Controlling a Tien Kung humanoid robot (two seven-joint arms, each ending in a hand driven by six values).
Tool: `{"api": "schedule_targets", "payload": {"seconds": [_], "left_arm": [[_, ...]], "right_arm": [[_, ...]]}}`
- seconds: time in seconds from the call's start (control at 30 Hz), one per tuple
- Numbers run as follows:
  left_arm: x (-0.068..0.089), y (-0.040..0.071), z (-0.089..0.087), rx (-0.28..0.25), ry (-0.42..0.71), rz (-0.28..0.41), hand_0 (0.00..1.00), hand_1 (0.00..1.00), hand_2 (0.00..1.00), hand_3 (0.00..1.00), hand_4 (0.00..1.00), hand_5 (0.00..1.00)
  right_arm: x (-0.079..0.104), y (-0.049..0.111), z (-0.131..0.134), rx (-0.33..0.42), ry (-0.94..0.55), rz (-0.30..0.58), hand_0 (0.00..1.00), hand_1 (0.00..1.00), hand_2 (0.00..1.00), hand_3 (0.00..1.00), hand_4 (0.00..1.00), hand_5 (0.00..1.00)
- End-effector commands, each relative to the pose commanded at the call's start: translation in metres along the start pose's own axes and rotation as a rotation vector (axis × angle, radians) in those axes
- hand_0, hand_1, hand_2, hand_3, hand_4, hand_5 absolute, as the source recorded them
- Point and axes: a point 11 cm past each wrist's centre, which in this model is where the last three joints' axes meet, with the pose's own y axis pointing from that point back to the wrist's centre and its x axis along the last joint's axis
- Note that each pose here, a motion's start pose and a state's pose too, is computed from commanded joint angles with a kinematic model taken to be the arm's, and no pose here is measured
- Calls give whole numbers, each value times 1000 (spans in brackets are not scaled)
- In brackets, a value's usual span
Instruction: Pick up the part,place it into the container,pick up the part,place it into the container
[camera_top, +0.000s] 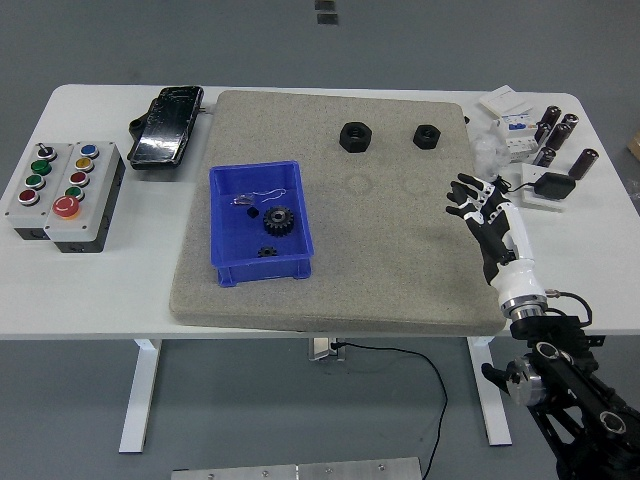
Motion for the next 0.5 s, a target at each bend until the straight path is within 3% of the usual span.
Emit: {"api": "schedule_targets", "payload": {"seconds": [0.5], "left_arm": [[2, 0, 4, -9, 9, 3, 660, 623, 581, 616, 710, 362]], "right_arm": [[22, -5, -14, 48, -19, 84, 699, 707, 719, 678, 875, 510]]}}
